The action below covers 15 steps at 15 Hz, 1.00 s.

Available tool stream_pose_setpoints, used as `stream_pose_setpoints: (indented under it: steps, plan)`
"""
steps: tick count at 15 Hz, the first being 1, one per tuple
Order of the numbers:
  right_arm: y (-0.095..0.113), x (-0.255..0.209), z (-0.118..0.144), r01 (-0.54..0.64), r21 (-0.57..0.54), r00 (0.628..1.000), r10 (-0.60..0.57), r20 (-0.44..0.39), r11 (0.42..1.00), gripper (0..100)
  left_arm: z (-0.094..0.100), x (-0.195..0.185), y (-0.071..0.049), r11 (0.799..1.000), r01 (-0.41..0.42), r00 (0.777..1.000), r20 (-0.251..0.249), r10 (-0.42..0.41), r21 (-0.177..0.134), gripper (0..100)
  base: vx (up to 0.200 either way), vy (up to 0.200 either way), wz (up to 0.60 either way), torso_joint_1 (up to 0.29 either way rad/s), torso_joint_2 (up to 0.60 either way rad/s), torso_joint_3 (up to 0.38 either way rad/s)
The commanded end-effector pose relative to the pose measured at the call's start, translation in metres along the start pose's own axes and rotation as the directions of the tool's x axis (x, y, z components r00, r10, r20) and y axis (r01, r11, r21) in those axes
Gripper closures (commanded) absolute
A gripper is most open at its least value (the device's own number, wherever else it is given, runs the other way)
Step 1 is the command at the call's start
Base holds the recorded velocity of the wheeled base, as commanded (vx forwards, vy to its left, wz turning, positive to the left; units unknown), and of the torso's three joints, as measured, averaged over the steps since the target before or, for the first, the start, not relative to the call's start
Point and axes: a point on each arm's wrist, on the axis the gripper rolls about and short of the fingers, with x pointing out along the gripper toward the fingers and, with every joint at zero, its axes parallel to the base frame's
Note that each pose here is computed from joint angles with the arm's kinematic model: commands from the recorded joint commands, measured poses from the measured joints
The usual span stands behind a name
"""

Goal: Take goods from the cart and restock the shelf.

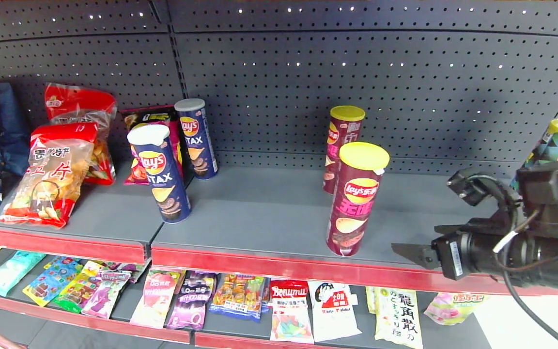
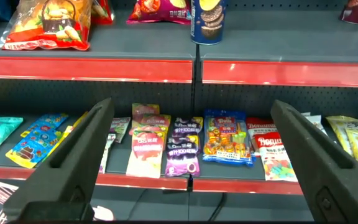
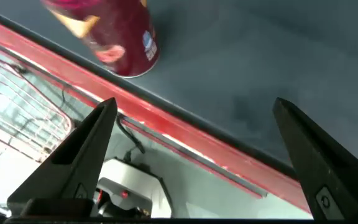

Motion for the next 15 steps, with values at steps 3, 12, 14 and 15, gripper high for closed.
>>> stream_pose_setpoints:
  steps: [3,12,14,15]
  plan:
    - [0.007,0.036,-0.010,0.012,-0.030,0.992,-0.016,-0.122,0.999,0,0.000,0.000,0.000,1.000,0.001,1.000,-0.002,-0.001,-0.001,0,0.000,0.000,0.00,0.000,0.00,0.000]
    - [0.007,0.068,0.007,0.091,-0.034,0.991,-0.094,-0.091,0.995,0,0.000,0.000,0.000,1.000,-0.001,1.000,-0.002,0.001,-0.001,0,0.000,0.000,0.00,0.000,0.00,0.000]
    - [0.007,0.072,0.009,0.107,-0.037,0.990,-0.110,-0.092,0.994,0,0.000,0.000,0.000,1.000,0.001,1.000,-0.002,-0.001,-0.001,0,0.000,0.000,0.00,0.000,0.00,0.000]
    - [0.007,0.074,0.009,0.114,-0.038,0.989,-0.118,-0.093,0.993,0,0.000,0.000,0.000,1.000,0.001,1.000,-0.002,-0.001,0.000,0,0.000,0.000,0.00,0.000,0.00,0.000]
